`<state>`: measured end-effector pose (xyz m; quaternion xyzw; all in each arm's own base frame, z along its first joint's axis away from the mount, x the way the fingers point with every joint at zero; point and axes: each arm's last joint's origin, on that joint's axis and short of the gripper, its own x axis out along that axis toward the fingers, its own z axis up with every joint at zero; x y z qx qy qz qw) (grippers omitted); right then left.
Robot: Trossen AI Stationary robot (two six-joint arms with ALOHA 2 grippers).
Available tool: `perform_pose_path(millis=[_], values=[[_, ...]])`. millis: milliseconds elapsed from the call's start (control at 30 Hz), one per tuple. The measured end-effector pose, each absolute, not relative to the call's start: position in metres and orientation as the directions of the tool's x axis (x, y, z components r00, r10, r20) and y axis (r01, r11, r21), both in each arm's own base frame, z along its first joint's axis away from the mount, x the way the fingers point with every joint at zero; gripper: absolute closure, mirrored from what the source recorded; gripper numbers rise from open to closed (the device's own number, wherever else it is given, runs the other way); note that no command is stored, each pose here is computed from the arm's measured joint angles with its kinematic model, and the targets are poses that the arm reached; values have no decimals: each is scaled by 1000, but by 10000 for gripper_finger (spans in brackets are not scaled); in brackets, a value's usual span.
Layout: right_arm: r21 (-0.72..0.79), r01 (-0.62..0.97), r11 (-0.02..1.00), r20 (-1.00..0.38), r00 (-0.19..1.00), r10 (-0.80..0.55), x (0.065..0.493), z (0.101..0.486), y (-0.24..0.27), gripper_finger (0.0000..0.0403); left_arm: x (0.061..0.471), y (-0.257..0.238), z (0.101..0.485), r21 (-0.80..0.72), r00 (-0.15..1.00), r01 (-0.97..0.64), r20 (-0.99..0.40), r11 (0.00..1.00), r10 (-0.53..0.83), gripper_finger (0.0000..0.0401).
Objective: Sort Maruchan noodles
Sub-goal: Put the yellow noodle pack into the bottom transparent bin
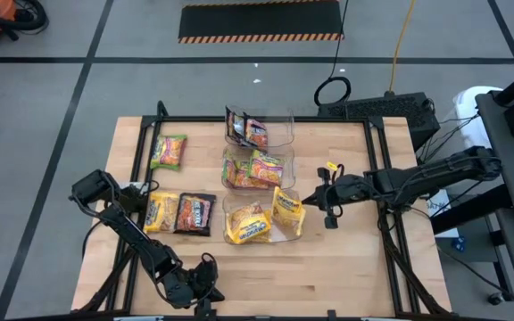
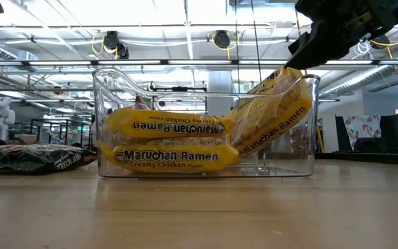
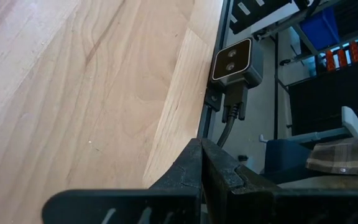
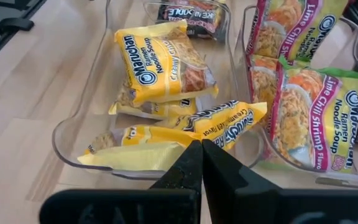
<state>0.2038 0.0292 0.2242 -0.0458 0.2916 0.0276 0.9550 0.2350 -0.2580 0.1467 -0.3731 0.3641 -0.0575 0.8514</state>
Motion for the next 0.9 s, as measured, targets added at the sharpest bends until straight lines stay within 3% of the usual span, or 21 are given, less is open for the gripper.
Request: perform_pose_path(millis=[333, 500, 667, 900], values=[[-19, -157, 987, -563, 818, 120, 204, 224, 32, 403, 235, -258, 147, -677, 728, -174, -577, 715, -370, 400], [-82, -91, 992, -559, 828, 30, 204, 224, 30, 403, 235, -258, 147, -677, 728, -174, -577, 715, -370, 400], [-90, -98, 991, -559, 828, 31, 204, 224, 30, 403, 235, -258, 147, -680, 730, -172, -574, 713, -372, 400], [8, -163, 987, -557, 818, 140, 203, 225, 37, 403, 235, -258, 147, -680, 730, -172, -574, 713, -372, 400]])
